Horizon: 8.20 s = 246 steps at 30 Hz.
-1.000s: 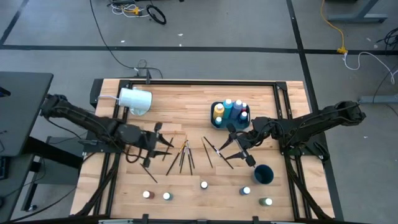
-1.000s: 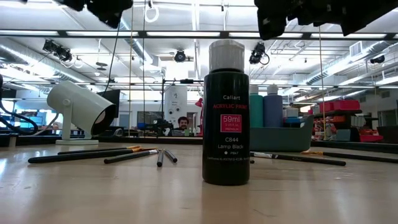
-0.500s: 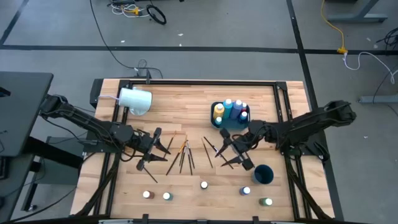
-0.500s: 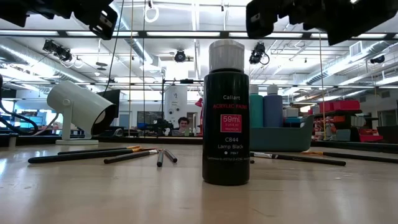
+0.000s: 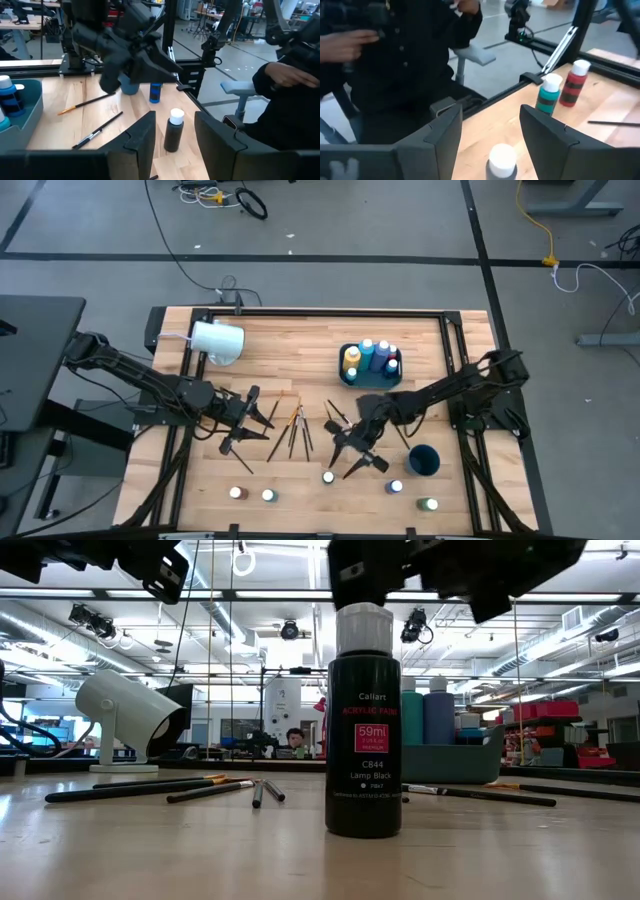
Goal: Pick & Place Paint Supplies
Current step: Put the small black paint bottle into the bin, then put the small light green paint bottle into the bin
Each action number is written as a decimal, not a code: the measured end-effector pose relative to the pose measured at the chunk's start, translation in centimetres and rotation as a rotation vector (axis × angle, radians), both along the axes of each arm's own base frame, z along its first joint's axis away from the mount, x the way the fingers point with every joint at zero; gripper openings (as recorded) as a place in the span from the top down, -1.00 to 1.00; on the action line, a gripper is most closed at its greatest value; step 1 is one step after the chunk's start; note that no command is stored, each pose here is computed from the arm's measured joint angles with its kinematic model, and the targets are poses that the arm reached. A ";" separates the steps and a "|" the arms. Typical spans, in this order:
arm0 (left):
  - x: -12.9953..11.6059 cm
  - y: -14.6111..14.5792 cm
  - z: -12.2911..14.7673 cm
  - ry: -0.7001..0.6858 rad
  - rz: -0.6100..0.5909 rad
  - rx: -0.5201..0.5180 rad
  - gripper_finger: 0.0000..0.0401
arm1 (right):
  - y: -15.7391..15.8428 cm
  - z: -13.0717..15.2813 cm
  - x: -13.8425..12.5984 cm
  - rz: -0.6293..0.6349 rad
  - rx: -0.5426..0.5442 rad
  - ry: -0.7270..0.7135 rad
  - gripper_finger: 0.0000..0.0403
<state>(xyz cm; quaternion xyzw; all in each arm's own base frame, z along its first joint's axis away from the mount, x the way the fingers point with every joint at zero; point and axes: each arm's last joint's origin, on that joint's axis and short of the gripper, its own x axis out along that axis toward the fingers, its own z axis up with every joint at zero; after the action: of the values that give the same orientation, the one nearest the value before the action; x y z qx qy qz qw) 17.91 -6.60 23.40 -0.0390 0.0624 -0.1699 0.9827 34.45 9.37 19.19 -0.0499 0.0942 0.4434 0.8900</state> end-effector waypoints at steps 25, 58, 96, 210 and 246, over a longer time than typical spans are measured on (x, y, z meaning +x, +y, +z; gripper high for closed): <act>0.0 0.0 0.0 0.000 0.001 -0.003 0.28 | 1.7 -5.6 2.8 0.042 -0.043 0.070 -0.01; 0.0 0.0 0.0 0.007 0.002 -0.017 0.28 | -4.0 6.8 -2.7 -0.621 -0.345 0.047 0.42; 0.1 0.1 0.7 -0.063 0.034 -0.018 0.28 | -12.5 -4.7 -10.0 -1.603 -0.107 0.037 0.35; 13.0 -4.0 -2.9 0.083 -0.314 0.211 0.30 | -7.3 2.8 -10.6 -0.735 0.127 -0.318 0.15; 24.1 13.3 -5.9 -0.037 0.427 0.175 0.32 | -9.5 5.4 -16.2 -0.995 -0.019 -0.176 0.15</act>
<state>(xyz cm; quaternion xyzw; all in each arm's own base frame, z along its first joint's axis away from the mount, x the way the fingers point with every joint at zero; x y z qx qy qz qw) 41.97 6.73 17.47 0.0372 0.0494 0.0471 0.9970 18.27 -0.16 24.56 -0.0443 0.0351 -0.0410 0.9976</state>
